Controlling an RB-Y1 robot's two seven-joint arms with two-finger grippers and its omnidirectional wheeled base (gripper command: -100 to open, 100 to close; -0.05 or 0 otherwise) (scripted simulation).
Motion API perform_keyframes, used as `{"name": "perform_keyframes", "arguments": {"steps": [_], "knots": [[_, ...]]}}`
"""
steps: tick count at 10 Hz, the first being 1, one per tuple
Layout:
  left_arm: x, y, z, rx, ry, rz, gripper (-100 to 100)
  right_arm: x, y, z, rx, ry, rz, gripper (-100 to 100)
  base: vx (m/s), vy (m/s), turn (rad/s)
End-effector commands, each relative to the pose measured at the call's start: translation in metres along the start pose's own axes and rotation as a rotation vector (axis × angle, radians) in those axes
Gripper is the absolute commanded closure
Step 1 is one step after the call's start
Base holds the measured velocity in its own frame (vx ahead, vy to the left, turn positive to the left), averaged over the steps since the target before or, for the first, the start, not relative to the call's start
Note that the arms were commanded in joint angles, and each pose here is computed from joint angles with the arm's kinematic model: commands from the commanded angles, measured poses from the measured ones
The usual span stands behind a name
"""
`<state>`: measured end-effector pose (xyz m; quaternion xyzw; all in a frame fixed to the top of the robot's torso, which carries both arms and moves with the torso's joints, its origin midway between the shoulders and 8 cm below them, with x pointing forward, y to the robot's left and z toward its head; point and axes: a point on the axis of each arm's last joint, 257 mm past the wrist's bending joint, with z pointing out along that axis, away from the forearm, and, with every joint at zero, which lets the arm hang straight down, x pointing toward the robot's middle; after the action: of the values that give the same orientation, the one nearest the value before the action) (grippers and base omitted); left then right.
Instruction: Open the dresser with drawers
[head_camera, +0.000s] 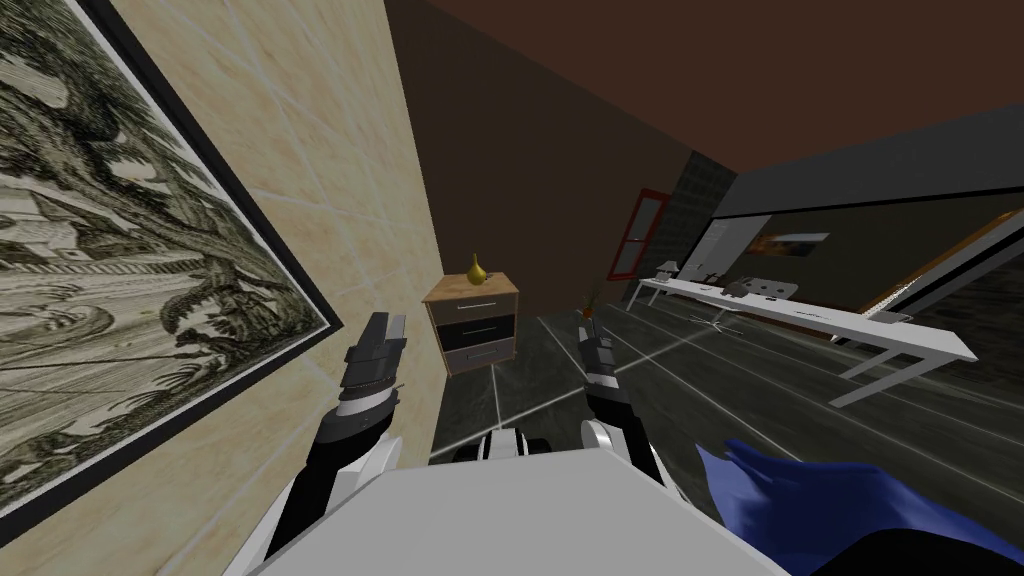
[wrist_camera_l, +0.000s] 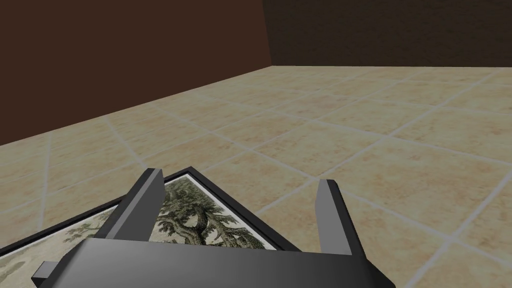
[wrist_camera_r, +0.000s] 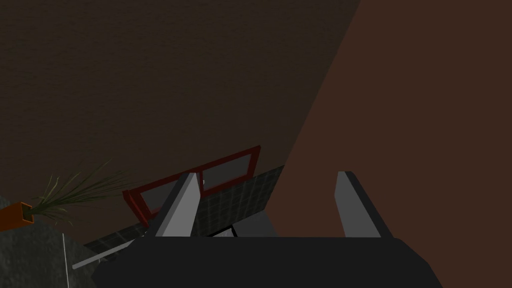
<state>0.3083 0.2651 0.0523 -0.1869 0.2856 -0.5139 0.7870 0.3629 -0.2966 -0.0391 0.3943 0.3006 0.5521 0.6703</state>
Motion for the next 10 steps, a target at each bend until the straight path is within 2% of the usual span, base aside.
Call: {"name": "perform_keyframes", "arguments": {"steps": [1, 5, 10], "knots": [[0.008, 0.009, -0.006, 0.002, 0.046, 0.000, -100, 0.000, 0.000, 0.000, 0.001, 0.000, 0.000, 0, 0.060, -0.014, 0.010], [0.014, 0.031, -0.022, -0.006, 0.078, -0.010, -100, 0.000, 0.000, 0.000, 0.001, 0.000, 0.000, 0, 0.103, -0.022, 0.009], [0.016, 0.058, -0.046, -0.011, 0.083, -0.032, -100, 0.000, 0.000, 0.000, 0.001, 0.000, 0.000, 0, 0.145, -0.034, 0.012]]}}
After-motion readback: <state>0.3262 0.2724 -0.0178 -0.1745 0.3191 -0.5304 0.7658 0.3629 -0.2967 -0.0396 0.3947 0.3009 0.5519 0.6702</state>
